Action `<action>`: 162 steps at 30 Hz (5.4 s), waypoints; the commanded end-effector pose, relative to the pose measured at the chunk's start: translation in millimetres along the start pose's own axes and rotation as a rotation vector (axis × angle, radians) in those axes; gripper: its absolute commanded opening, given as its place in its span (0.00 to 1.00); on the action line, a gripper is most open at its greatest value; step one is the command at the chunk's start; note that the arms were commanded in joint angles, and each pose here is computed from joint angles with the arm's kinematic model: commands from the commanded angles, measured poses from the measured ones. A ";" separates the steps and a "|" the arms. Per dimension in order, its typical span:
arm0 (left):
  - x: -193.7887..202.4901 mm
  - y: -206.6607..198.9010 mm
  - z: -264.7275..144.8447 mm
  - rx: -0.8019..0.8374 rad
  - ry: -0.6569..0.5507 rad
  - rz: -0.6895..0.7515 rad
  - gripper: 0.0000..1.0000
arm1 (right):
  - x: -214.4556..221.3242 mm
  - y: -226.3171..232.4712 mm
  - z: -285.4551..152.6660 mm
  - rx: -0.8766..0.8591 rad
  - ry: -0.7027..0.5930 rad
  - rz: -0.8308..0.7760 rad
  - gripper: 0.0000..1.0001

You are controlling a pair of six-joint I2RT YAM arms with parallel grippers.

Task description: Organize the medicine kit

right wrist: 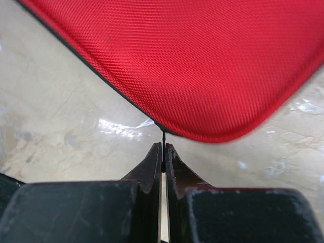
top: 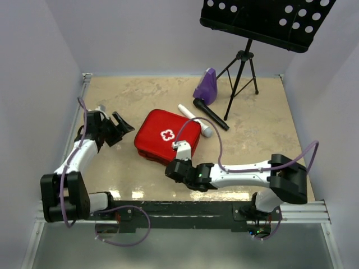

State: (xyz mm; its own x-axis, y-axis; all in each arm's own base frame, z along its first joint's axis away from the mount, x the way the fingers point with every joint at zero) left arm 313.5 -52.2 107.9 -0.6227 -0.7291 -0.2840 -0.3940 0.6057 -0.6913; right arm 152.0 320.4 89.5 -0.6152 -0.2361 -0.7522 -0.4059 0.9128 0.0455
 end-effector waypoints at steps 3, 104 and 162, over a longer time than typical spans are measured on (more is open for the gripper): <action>-15.9 -19.2 -53.2 0.012 -0.179 0.043 0.99 | -6.9 48.6 10.0 -0.068 0.013 -0.161 0.00; 49.8 22.0 17.1 -0.034 0.018 0.044 0.23 | 28.6 -7.2 -0.1 0.065 0.112 -0.094 0.00; -29.6 8.9 -91.2 -0.330 -0.372 0.093 1.00 | -59.2 73.4 56.1 -0.063 -0.033 -0.211 0.00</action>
State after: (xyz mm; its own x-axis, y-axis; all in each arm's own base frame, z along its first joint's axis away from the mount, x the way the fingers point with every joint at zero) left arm 263.1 -36.8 138.2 -0.5271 -0.7090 -0.4685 -0.4556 0.7011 -0.5485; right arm 199.7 408.8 87.1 -0.5018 -0.4489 -0.7394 -0.5483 0.8262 -0.1295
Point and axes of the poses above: each gripper's point midway between its finger pads, its own z axis out along the fingers, its own y axis along the line the jaws close on, x = y × z, the point moved 2 cm from there along -z, back along the fingers, and after that the axes turned 11 degrees about -z, right-handed, at the moved point
